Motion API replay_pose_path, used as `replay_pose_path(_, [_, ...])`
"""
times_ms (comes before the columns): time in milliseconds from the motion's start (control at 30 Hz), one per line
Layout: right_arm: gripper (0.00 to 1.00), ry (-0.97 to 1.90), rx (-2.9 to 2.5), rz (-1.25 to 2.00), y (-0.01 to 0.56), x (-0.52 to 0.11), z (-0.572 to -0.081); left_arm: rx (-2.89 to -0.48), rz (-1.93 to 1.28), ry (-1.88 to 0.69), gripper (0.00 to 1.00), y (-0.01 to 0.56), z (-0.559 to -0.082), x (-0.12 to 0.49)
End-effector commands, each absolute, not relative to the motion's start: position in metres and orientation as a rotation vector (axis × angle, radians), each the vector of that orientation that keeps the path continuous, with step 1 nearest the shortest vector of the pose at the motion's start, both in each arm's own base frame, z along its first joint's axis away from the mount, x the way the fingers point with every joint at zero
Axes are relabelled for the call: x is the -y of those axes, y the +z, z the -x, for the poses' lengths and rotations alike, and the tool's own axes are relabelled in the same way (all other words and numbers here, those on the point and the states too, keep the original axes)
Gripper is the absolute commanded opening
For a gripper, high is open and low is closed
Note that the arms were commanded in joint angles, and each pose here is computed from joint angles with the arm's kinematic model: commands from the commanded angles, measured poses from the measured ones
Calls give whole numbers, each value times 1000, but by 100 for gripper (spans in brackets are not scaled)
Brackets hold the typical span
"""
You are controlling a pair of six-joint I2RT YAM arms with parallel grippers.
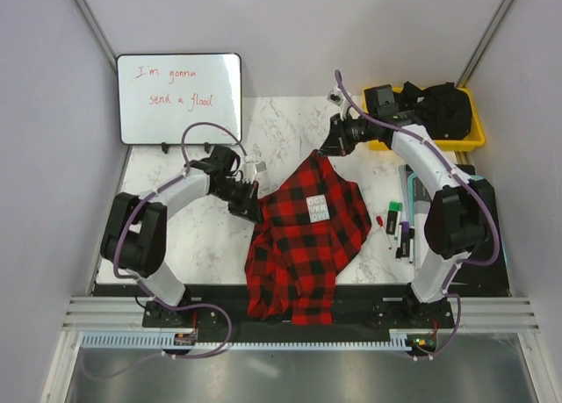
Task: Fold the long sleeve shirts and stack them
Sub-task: Flatten the shirt out
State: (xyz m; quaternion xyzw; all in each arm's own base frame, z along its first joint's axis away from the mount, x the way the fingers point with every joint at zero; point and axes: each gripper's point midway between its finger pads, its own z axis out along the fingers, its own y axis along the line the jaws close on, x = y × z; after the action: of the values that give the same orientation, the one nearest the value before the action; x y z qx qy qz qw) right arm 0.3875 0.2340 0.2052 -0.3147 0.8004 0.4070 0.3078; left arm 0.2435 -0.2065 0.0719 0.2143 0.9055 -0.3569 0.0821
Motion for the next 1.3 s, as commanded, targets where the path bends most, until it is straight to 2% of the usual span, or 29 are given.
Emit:
replay_pose_path(0, [0,1054,-1972,795,264,-216,-384,-2545,-690,-1044,2,128,-261,203])
replay_pose_path(300, [0,975,-1859,747,320,-185,-355,-2274,-849,-545,2,248,-268,136])
replay_pose_path(433, [0,913,-1823,737,336,-179,-343,-2198,-837,-467,2,278,-260,127])
replay_pose_path(600, [0,856,-1718,722,385,-171,-330,-1993,-950,-410,2,345,-247,125])
replay_pose_path(767, [0,835,-1576,698,442,-169,-304,-1814,-1226,-515,2,373,-182,134])
replay_pose_path(867, [0,838,-1544,669,457,-167,-288,-1804,-1275,-551,2,372,-167,134])
replay_pose_path(933, [0,833,-1550,663,453,-166,-285,-1877,-1252,-542,2,360,-174,131])
replay_pose_path(1067, [0,771,-1639,623,415,-159,-309,-2055,-1204,-452,2,303,-233,125])
replay_pose_path(1267, [0,686,-1790,631,343,-148,-334,-2100,-1162,-505,3,250,-304,149])
